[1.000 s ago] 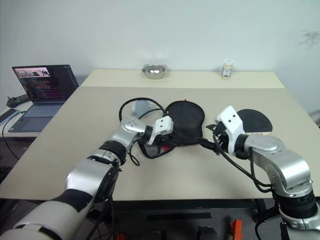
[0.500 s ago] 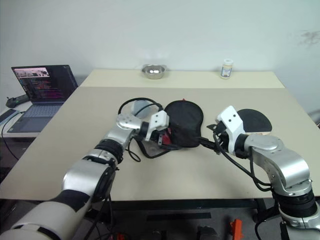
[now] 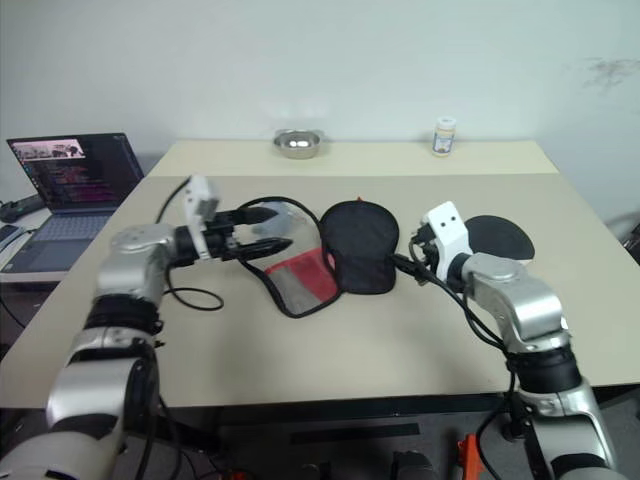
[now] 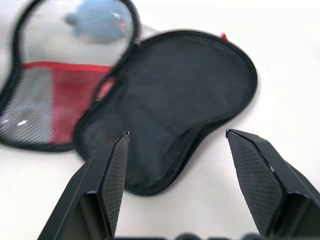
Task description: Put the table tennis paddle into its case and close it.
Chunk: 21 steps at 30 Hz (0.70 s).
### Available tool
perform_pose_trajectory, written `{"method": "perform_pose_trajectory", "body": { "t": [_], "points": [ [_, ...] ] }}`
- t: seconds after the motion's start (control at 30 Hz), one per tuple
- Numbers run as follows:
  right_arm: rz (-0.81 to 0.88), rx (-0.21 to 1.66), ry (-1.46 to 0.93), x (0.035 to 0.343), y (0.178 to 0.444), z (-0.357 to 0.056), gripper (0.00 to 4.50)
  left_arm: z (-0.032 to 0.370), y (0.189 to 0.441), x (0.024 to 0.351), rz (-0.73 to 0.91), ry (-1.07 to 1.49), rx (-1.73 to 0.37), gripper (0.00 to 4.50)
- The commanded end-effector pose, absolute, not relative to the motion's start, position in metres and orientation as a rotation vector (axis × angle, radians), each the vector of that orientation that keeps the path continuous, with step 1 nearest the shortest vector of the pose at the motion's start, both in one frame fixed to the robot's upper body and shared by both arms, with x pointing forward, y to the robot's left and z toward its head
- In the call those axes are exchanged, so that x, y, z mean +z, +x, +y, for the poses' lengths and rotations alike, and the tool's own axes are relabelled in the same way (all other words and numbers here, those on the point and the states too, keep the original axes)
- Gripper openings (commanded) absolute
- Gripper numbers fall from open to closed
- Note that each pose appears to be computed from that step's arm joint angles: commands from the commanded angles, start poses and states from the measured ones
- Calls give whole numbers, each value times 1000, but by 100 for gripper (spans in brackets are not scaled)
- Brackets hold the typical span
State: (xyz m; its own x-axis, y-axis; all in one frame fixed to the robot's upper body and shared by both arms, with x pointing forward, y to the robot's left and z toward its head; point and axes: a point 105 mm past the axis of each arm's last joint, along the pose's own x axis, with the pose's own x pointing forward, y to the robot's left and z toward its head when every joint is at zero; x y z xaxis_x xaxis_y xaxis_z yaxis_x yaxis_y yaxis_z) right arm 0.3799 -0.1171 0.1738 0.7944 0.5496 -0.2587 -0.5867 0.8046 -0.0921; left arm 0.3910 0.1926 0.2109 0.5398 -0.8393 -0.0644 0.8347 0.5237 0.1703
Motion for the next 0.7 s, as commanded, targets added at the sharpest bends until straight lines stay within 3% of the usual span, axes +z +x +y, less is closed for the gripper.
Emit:
{"method": "perform_pose_trajectory", "body": {
  "t": [0.03, 0.13, 0.4, 0.7],
  "points": [
    [167, 596, -173, 184, 393, -111, 371, 198, 384, 233, -95, 207, -960, 450],
    [189, 590, -120, 174, 409, -99, 449, 206, 376, 235, -98, 208, -927, 450],
    [251, 504, -87, 143, 443, -86, 449, 217, 371, 239, -96, 223, -873, 450],
    [264, 492, -124, 124, 447, -78, 449, 222, 371, 239, -96, 232, -849, 450]
  ]
}}
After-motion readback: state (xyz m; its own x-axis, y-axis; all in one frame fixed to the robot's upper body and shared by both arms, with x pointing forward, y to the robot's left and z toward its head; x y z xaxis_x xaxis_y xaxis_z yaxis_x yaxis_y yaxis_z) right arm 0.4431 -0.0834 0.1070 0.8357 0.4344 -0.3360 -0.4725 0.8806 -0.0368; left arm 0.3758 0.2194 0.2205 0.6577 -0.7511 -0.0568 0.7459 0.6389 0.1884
